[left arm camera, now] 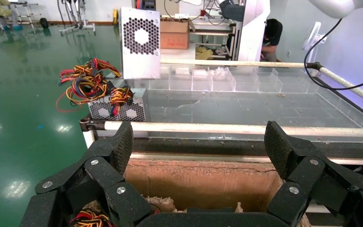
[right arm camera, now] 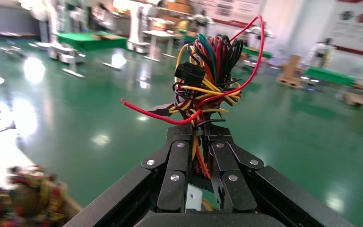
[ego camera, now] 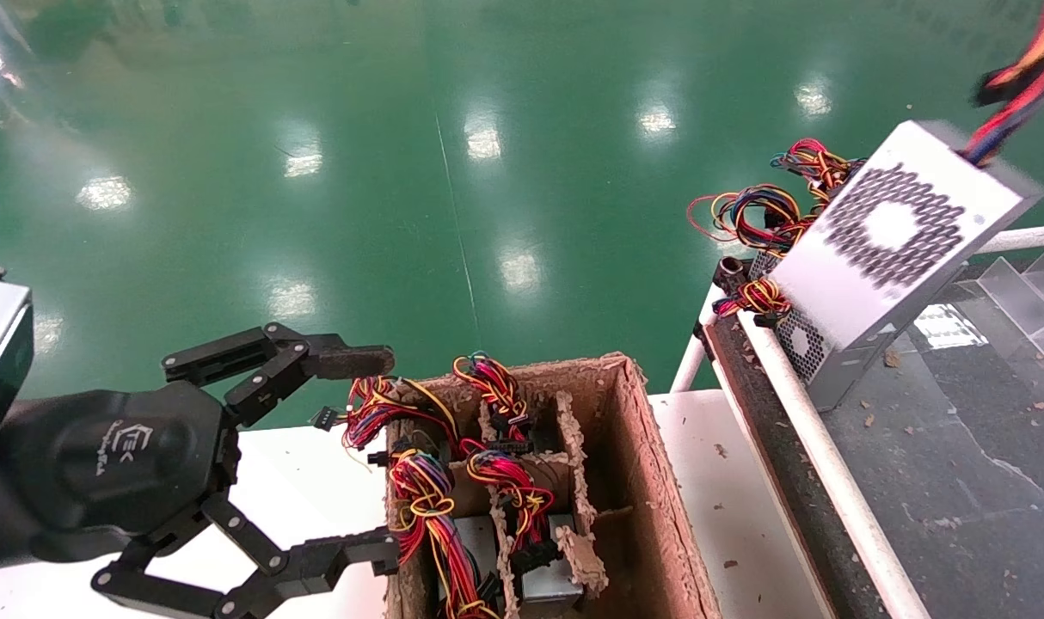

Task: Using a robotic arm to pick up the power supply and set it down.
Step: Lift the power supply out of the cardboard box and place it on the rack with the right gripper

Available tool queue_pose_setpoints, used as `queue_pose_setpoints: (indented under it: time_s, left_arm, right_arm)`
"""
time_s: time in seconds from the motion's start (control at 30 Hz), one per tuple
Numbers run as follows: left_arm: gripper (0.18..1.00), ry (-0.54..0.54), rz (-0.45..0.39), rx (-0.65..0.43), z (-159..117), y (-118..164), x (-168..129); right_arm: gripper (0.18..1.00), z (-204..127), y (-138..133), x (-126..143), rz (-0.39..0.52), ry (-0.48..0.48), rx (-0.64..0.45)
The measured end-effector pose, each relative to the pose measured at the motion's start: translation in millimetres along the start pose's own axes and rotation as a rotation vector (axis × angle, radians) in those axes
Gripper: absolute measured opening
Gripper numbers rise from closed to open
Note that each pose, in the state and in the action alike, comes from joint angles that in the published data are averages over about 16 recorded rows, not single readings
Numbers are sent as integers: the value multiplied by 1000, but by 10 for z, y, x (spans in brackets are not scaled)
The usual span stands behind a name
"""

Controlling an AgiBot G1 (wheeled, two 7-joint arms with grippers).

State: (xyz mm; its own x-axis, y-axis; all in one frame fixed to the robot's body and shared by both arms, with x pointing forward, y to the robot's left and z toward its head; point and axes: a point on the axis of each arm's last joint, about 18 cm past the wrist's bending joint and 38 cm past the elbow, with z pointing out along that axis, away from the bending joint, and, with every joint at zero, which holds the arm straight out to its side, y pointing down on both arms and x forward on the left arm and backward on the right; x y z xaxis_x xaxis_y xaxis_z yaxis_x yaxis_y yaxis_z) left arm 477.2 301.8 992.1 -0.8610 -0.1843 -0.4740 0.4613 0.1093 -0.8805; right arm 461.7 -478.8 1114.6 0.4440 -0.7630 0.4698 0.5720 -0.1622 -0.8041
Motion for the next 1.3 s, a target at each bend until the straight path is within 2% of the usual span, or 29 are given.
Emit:
queue_pose_setpoints:
  time_s: [0.27, 0.6, 0.9, 1.3]
  left_arm:
    - [1001, 0, 0, 0, 0, 0, 0]
    - [1001, 0, 0, 0, 0, 0, 0]
    - [1001, 0, 0, 0, 0, 0, 0]
    - [1001, 0, 0, 0, 0, 0, 0]
  right_arm:
    - [226, -326, 146, 337, -21, 135, -74]
    - [226, -488, 717, 516, 44, 214, -192]
    - [226, -259, 1171, 495, 97, 201, -253]
    - [226, 203, 1331, 502, 107, 167, -261]
